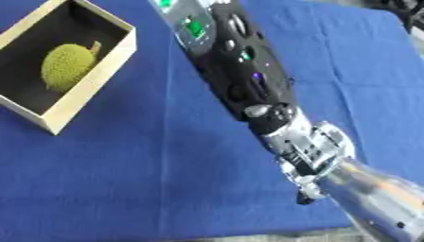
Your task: Pick up objects on the table and place them in the box.
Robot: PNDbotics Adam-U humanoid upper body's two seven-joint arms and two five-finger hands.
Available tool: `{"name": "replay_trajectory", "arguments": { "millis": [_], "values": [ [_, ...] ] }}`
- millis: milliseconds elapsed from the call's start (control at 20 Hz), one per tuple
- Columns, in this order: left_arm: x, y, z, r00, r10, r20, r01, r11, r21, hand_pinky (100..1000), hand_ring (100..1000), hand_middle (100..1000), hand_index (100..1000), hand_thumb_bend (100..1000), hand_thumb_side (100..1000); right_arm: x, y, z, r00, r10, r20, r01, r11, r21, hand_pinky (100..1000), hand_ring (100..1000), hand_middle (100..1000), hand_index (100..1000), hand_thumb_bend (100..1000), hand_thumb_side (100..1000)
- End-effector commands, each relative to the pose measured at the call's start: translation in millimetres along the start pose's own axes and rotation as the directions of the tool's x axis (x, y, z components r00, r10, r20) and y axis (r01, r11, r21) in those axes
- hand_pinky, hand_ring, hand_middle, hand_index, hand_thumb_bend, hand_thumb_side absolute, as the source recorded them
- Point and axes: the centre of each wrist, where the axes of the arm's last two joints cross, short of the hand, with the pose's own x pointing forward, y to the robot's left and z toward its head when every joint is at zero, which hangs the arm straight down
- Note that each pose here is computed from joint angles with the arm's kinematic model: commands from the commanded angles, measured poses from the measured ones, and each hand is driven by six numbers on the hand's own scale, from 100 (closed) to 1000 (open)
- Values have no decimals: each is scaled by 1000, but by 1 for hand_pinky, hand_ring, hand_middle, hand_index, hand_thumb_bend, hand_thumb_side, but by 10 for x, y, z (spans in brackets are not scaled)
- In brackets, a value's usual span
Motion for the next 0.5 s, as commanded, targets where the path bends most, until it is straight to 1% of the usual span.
{"name": "replay_trajectory", "arguments": {
  "millis": [50, 100, 250, 300, 350, 400, 500],
  "values": [
    [31, 53, -68, 999, -16, 36, 15, 1000, 12, 735, 535, 577, 581, 275, 277, -130, -439, 208, 999, 46, 9, -44, 989, -142, 756, 782, 707, 791, 100, 304],
    [29, 66, -62, 999, -22, 35, 21, 1000, 13, 734, 536, 577, 582, 277, 275, -172, -495, 287, 998, 54, 7, -53, 985, -164, 753, 776, 697, 772, 100, 364],
    [25, 99, -48, 999, -39, 36, 39, 999, 22, 734, 536, 577, 582, 279, 272, -273, -654, 539, 997, 79, -12, -79, 972, -223, 750, 769, 688, 755, 100, 424],
    [23, 108, -43, 998, -45, 36, 44, 999, 27, 734, 536, 577, 582, 280, 271, -301, -714, 623, 996, 87, -22, -89, 966, -244, 752, 770, 689, 751, 100, 460],
    [22, 116, -38, 998, -50, 37, 48, 998, 32, 733, 536, 577, 582, 282, 270, -322, -773, 708, 995, 97, -28, -101, 960, -263, 754, 772, 692, 750, 100, 539],
    [21, 121, -35, 998, -52, 38, 51, 998, 37, 733, 536, 577, 582, 282, 268, -334, -829, 791, 994, 108, -31, -113, 953, -280, 754, 772, 691, 750, 100, 475],
    [19, 129, -24, 998, -59, 37, 57, 997, 47, 733, 536, 577, 582, 282, 268, -343, -942, 952, 990, 134, -34, -138, 940, -313, 753, 771, 688, 743, 100, 503]
  ]
}}
